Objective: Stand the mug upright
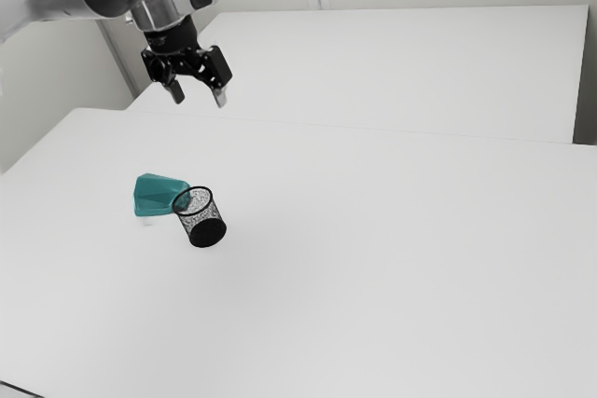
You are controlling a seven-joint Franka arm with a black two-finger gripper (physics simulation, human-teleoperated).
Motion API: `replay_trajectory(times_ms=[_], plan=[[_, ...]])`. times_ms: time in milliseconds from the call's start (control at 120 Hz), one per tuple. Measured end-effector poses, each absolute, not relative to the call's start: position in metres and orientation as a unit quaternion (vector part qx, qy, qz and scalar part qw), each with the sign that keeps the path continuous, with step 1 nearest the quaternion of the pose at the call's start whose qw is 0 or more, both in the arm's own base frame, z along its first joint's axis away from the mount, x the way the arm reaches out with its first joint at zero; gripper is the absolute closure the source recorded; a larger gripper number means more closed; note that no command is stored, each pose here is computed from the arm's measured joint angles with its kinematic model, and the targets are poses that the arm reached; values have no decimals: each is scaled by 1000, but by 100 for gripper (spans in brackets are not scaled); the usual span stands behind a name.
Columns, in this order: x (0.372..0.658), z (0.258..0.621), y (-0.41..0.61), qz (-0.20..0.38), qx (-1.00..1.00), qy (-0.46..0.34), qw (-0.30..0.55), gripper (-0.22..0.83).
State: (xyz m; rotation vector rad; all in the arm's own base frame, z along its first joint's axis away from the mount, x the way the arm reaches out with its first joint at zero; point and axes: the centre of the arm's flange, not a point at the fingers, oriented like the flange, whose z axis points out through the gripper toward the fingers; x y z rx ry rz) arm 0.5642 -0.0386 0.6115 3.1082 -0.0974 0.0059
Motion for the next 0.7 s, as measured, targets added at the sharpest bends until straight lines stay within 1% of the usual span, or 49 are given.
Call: replay_trajectory(times_ms=[158, 267, 417, 550, 700], plan=[[566, 582, -14, -25, 999, -10, 32, 0], [571, 563, 14, -32, 998, 0, 52, 0], [576, 538, 70, -29, 996, 15, 88, 0], [570, 515, 108, -27, 992, 25, 125, 0], [571, 478, 155, -26, 982, 40, 184, 0]])
